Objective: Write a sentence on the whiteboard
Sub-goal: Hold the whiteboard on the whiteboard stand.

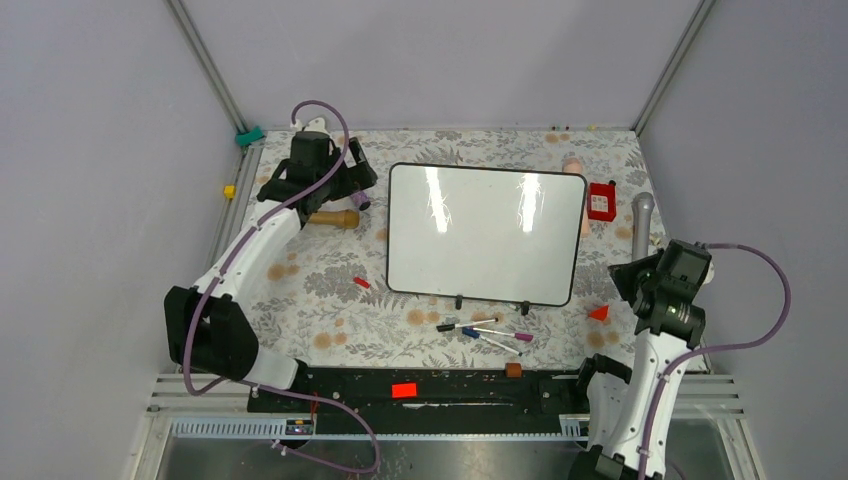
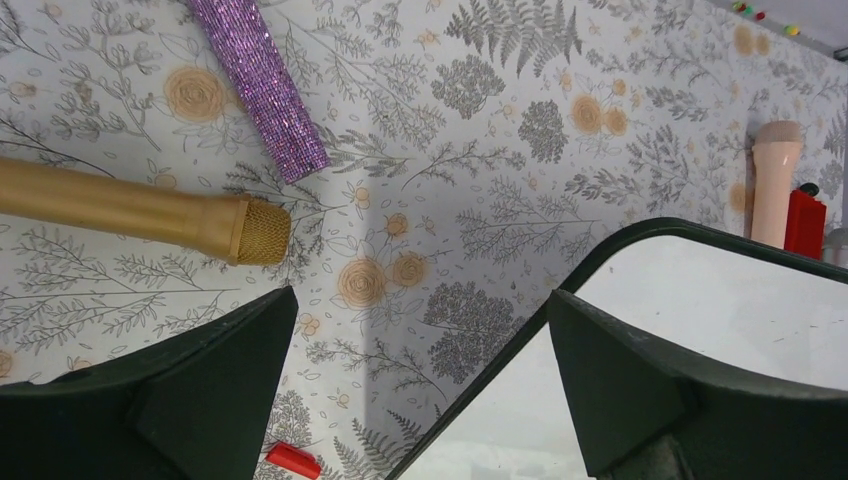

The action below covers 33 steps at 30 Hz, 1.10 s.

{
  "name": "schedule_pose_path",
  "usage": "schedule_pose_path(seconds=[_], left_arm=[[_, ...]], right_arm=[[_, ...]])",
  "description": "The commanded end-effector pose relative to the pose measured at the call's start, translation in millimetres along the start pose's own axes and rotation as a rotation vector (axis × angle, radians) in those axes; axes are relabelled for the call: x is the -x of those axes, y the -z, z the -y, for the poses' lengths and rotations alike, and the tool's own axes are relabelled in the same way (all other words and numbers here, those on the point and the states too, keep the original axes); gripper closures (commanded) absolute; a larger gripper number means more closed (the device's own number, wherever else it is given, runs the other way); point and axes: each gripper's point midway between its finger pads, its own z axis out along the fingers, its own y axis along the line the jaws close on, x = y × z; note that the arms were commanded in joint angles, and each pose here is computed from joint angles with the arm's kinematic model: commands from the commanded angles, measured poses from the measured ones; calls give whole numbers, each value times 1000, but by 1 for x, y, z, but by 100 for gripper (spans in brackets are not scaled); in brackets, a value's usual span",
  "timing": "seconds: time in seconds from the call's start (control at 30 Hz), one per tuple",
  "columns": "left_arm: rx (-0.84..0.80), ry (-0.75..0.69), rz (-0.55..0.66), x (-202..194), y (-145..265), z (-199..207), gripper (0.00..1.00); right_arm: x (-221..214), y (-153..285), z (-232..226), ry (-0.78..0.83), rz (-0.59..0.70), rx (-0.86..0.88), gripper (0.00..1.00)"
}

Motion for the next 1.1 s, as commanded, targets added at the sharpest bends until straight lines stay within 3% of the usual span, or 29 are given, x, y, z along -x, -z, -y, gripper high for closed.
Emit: schedule_pose_path(seconds=[0.0, 0.23, 0.57, 0.87, 1.07], left_arm=[[-92, 22, -4, 8, -8, 18, 2], [-86, 20, -18, 6, -13, 17, 2], [-94, 76, -48, 16, -36, 24, 4], [-370, 5, -153, -4, -40, 52, 3], [-186, 68, -75, 1, -31, 11, 3]], right_arm=[[1, 20, -40, 152, 5, 231, 100], [-7, 40, -72, 233, -58, 395, 100], [-16, 64, -118, 389, -120, 494, 100], [-25, 73, -126, 427, -121, 565, 100], [-33, 70, -118, 438, -136, 563, 100]])
